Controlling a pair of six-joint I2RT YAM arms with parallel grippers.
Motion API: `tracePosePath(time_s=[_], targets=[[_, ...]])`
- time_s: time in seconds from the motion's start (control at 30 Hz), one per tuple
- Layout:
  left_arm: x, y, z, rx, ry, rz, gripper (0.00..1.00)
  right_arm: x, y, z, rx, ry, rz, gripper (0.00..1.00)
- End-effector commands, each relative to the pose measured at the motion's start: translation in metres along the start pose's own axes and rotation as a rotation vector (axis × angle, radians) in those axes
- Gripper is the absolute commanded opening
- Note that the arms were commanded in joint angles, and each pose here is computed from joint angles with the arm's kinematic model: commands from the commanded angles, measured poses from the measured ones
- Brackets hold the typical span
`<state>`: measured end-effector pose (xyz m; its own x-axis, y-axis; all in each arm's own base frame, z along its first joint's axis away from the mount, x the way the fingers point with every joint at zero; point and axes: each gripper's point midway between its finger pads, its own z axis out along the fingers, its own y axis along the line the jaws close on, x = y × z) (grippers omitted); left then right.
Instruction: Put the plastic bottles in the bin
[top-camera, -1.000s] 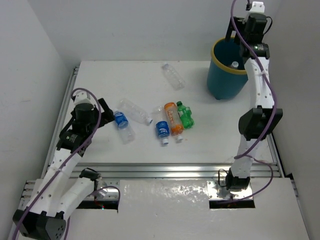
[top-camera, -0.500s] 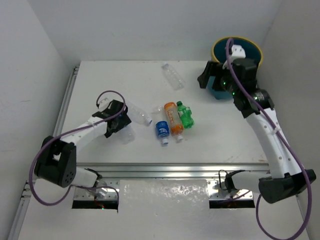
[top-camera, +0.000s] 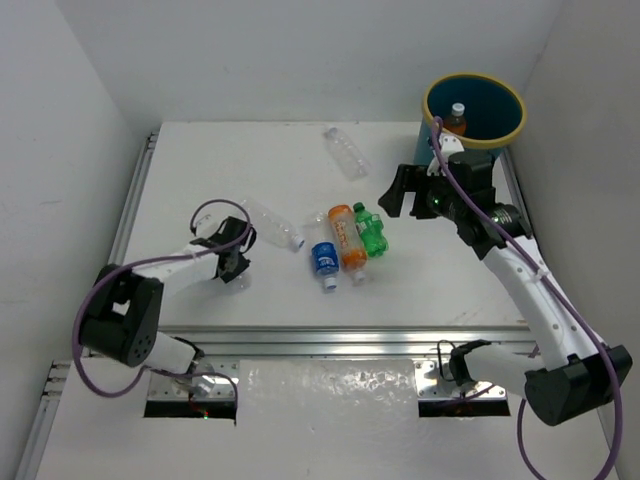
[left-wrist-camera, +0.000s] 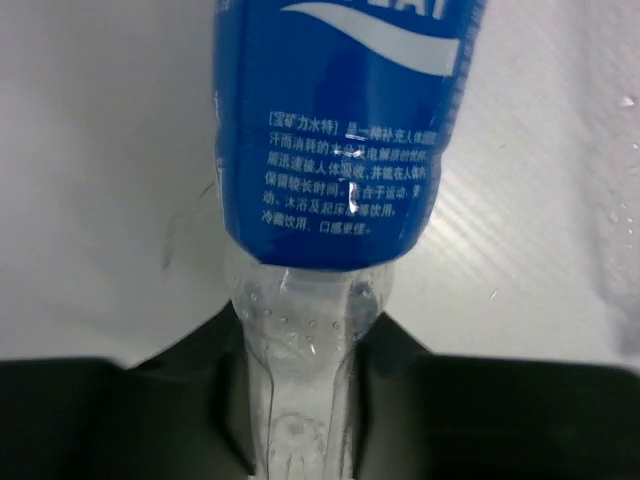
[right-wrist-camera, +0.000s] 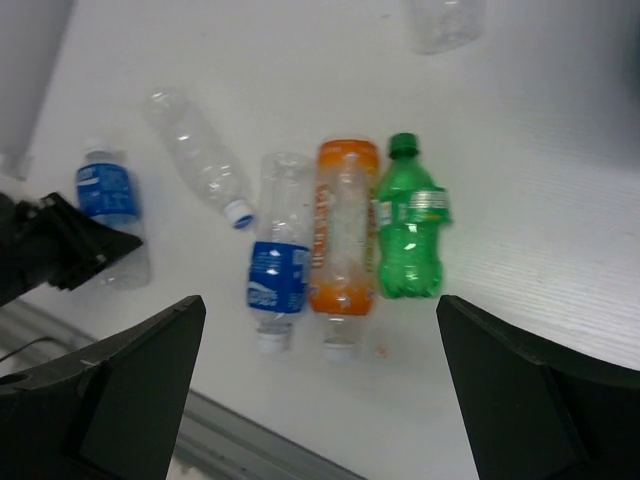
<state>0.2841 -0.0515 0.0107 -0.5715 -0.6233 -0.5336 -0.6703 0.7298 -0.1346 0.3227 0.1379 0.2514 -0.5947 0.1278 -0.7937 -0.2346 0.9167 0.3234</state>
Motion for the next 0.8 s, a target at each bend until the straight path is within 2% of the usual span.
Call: tracePosePath(time_s=[0.0,0.03,0.07,0.1,0.13,0.17,0.2,0.23,0.33,0.37,0.53,0.63,0.77], targets=[[-0.013,0.007,-0.026,0.039,-0.068,0.0,0.03,0.001,0.05,-0.005,-0.272,-0.024,0.008,0.99],[-0.014,0.004,-0.039,0.056,-0.085,0.031,0.0,0.011,0.076,-0.009,-0.448,-0.003,0.007,0.99],[-0.024,-0.005,-0.058,0.124,-0.132,0.022,0.0,0.016,0.09,-0.011,-0.531,0.012,0.018,0.99],[-0.02,-0.02,-0.074,0.214,-0.139,0.095,0.0,0.008,0.109,-0.015,-0.631,-0.02,0.043,0.99],[-0.021,-0.045,-0.089,0.356,-0.165,0.119,0.0,0.022,0.121,-0.018,-0.722,0.032,0.059,0.99],[-0.014,-0.066,-0.12,0.551,-0.149,0.19,0.0,0.03,0.134,-0.015,-0.757,0.078,0.097,0.99],[-0.005,-0.083,-0.142,0.691,-0.145,0.232,0.0,0.027,0.144,-0.012,-0.783,0.061,0.087,0.99],[0.004,-0.107,-0.182,0.95,-0.15,0.282,0.0,0.035,0.156,-0.003,-0.78,0.091,0.098,0.99],[0.016,-0.127,-0.235,1.27,-0.165,0.33,0.0,0.039,0.172,0.014,-0.743,0.083,0.112,0.99],[0.027,-0.128,-0.248,1.35,-0.125,0.371,0.0,0.039,0.17,0.027,-0.703,0.079,0.148,0.99],[0.046,-0.137,-0.282,1.553,-0.06,0.469,0.0,0.04,0.185,0.039,-0.688,0.044,0.143,0.99],[0.047,-0.138,-0.279,1.54,-0.047,0.469,0.06,0.033,0.189,0.036,-0.709,0.017,0.132,0.99],[0.044,-0.14,-0.263,1.459,-0.046,0.44,0.07,0.025,0.193,0.022,-0.736,-0.026,0.123,0.99]])
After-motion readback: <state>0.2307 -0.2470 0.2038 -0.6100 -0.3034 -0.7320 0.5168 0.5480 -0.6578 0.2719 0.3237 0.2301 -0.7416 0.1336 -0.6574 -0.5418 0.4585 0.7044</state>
